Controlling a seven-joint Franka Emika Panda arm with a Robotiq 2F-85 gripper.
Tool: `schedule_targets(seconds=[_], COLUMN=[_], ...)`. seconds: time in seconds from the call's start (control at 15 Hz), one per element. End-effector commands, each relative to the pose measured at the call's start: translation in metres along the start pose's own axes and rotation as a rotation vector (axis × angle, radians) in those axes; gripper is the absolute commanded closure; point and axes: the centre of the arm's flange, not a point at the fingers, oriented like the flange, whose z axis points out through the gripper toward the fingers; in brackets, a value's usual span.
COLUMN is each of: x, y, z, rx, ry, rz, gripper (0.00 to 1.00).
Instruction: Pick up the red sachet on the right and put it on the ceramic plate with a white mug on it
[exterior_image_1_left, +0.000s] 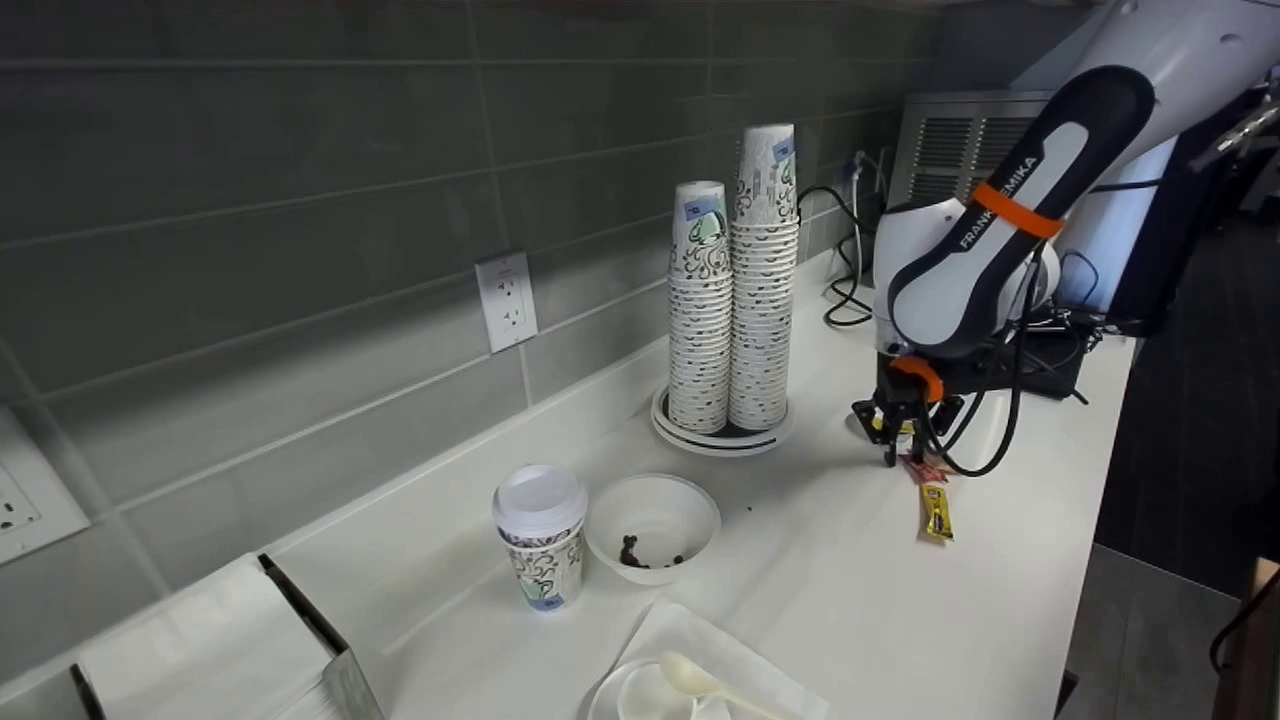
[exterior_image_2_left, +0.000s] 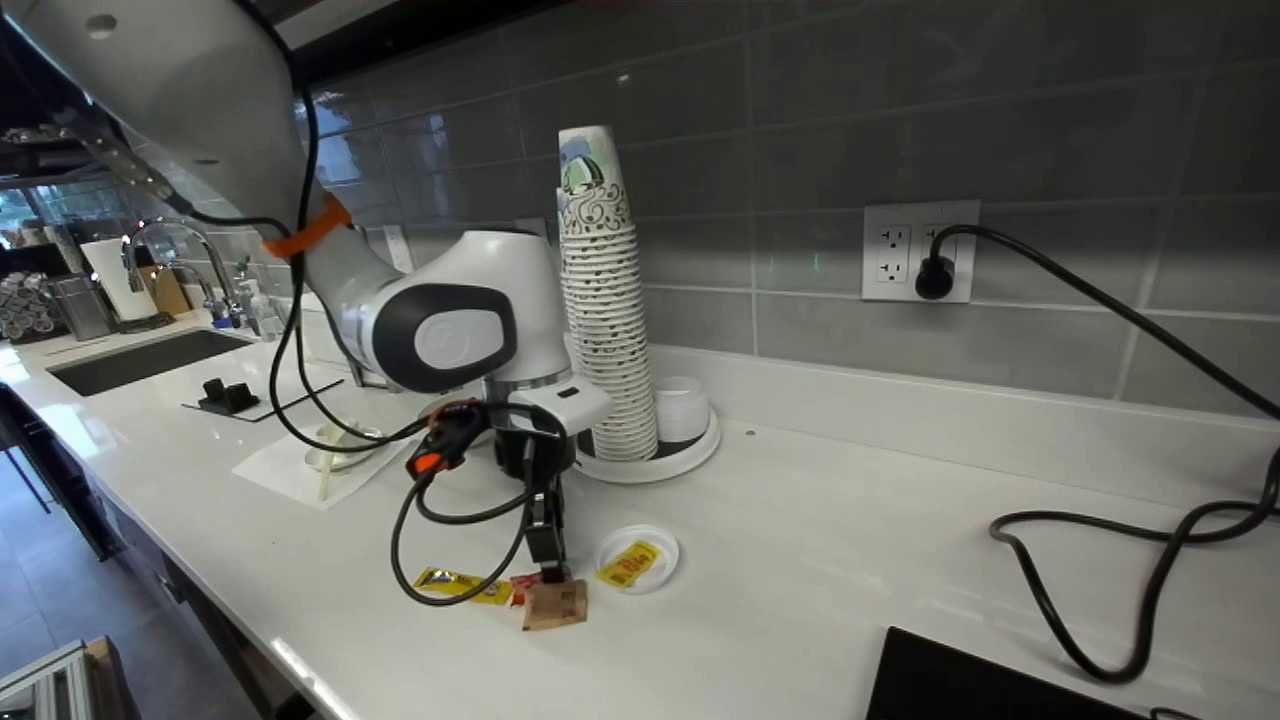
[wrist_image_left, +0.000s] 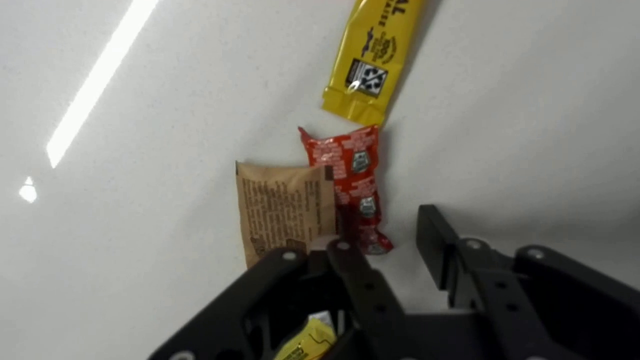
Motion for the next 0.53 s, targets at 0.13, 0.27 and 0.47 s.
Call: schedule_targets(seconds=[0.13, 0.27, 0.47], x=[0.0044, 0.0056, 0.0075], y=[-0.0046, -0.0029, -0.0006], z=[0.0068, 0.0058, 0.0018], rx=[-0.018, -0.018, -0.009], ry=[0.018, 0.019, 0.021], rz=[0.009, 0.013, 0.021], gripper=[0.94, 1.0, 1.0])
